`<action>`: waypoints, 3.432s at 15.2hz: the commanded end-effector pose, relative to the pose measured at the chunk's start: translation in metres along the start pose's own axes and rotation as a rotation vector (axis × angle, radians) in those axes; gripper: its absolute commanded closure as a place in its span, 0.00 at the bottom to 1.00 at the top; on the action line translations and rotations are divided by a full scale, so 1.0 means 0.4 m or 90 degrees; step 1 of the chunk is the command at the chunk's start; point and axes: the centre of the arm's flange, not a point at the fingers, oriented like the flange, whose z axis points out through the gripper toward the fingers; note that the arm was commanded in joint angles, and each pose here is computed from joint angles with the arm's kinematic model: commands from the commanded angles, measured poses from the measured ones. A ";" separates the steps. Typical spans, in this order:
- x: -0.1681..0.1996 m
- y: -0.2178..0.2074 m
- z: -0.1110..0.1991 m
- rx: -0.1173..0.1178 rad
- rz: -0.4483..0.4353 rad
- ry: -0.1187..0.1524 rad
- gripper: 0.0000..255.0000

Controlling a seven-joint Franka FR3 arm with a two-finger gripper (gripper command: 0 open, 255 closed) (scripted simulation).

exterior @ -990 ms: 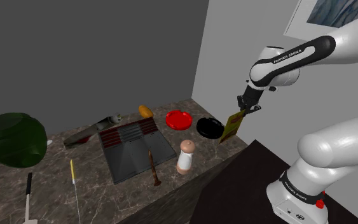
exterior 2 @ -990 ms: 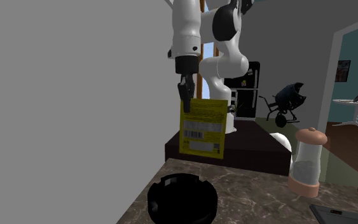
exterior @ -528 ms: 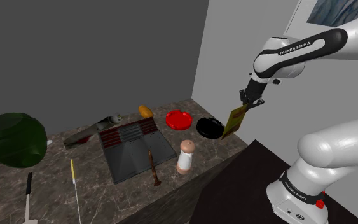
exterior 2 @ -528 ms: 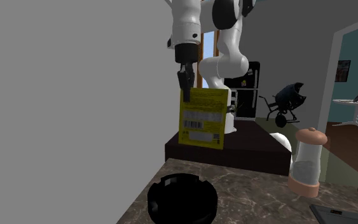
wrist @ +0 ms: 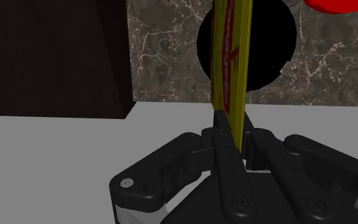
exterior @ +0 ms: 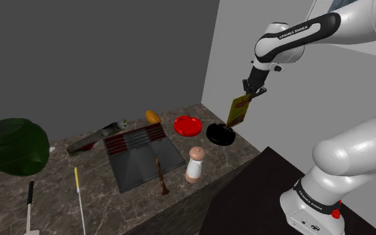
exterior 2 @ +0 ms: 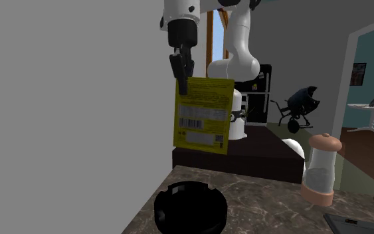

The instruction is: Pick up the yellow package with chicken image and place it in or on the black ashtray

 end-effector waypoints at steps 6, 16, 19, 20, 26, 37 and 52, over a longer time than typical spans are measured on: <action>0.027 -0.185 -0.070 0.000 0.000 0.000 1.00; 0.031 -0.183 0.061 0.000 0.000 0.000 1.00; 0.032 -0.182 0.101 0.000 0.000 0.000 1.00; 0.032 -0.182 0.114 0.000 0.000 0.000 1.00; 0.034 -0.181 0.193 0.000 0.000 0.000 1.00; 0.036 -0.180 0.270 0.000 0.000 0.000 1.00; 0.036 -0.180 0.145 0.000 0.000 0.000 0.00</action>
